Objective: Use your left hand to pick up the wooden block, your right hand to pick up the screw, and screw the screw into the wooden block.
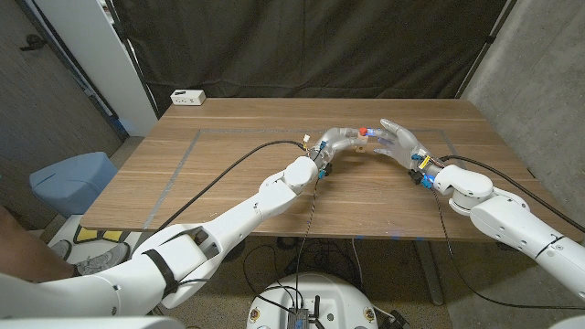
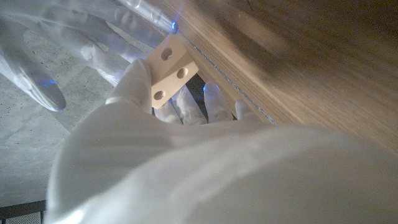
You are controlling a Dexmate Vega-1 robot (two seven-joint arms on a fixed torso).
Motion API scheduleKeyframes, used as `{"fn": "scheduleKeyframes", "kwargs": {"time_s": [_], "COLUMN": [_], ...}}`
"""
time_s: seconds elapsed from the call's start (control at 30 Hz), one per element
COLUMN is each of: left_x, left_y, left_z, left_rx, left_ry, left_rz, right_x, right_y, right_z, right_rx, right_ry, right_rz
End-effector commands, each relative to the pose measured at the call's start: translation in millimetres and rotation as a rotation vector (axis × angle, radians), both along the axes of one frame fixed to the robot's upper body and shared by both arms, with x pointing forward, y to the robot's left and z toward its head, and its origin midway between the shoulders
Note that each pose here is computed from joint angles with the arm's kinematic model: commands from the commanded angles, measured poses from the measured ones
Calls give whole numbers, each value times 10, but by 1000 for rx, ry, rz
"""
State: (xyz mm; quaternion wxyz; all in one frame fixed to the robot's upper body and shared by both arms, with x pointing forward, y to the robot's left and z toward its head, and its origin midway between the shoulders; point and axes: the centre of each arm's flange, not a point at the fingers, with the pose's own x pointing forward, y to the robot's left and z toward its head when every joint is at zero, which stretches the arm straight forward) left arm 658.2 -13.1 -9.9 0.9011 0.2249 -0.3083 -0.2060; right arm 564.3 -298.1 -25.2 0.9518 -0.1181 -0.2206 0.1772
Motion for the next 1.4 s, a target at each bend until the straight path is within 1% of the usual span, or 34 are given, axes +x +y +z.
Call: {"fn": "scheduleKeyframes", "kwargs": {"time_s": [0.03, 0.6, 1.1, 1.4], "left_x": [19, 69, 83, 70], "left_y": [-4, -1, 17, 21], "left_z": [-4, 10, 12, 14], "left_rx": [0, 1, 1, 0], "left_ry": [7, 13, 14, 10], "left_rz": [-2, -4, -3, -4], "right_x": [-1, 10, 10, -28], "right_y": [8, 15, 43, 5], "right_z": [-2, 10, 14, 22], "right_rx": [-12, -18, -22, -24], "right_ry": [5, 18, 20, 11], "right_rz": [6, 9, 38, 19]}}
